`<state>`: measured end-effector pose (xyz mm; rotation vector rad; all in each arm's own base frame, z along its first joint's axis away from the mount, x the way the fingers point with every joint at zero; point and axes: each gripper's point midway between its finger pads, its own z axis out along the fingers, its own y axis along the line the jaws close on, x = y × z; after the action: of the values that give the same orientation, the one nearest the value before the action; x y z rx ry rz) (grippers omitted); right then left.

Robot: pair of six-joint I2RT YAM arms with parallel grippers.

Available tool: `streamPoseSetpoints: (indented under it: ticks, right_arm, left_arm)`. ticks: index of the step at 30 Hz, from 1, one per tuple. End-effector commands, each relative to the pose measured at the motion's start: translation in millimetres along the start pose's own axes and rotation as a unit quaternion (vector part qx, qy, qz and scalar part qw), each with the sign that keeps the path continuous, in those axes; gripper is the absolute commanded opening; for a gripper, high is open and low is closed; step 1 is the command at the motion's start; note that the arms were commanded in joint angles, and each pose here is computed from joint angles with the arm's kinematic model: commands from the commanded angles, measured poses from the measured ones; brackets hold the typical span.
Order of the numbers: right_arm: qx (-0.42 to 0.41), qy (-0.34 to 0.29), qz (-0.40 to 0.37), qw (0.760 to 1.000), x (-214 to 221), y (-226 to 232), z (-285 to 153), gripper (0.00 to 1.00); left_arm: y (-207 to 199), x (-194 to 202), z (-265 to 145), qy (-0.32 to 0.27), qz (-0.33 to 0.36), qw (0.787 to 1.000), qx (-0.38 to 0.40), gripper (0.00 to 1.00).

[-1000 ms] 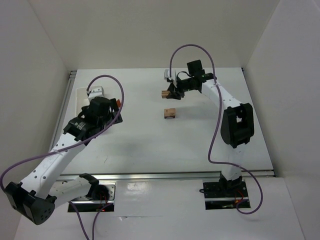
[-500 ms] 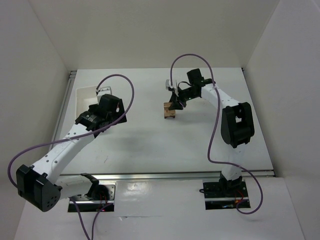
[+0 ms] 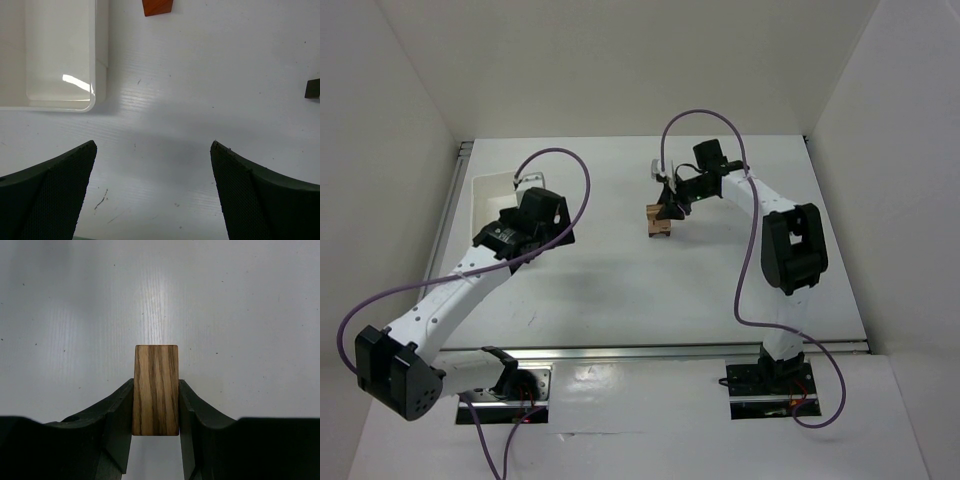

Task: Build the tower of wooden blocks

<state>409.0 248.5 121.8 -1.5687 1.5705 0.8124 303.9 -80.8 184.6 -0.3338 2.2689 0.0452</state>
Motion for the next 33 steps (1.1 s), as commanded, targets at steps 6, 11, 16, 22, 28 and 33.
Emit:
streamPoseSetpoints:
  ticks: [6,11,16,22,28,33]
  right_arm:
    - [0.001,0.002,-0.002,1.000,10,-7,11,0.17]
    - [0.000,0.002,-0.001,1.000,15,-3,12,0.18]
    - [0.004,0.000,0.000,1.000,16,-4,13,0.18]
    - [0.014,0.002,-0.003,1.000,20,-9,11,0.21]
    - [0.011,-0.002,-0.004,1.000,19,-8,11,0.22]
    - [0.009,0.000,0.000,1.000,24,-5,13,0.23]
  left_arm:
    - [-5,-14,-1,-0.016,-0.012,1.000,0.006,1.00]
    - [-4,-13,1,-0.015,-0.010,1.000,0.000,1.00]
    - [-3,-10,3,-0.008,-0.006,1.000,-0.004,1.00]
    - [-5,-12,4,-0.008,-0.006,1.000,-0.004,1.00]
    - [-2,-8,3,-0.001,-0.002,1.000,-0.009,1.00]
    - [-3,-11,2,-0.005,-0.004,1.000,-0.006,1.00]
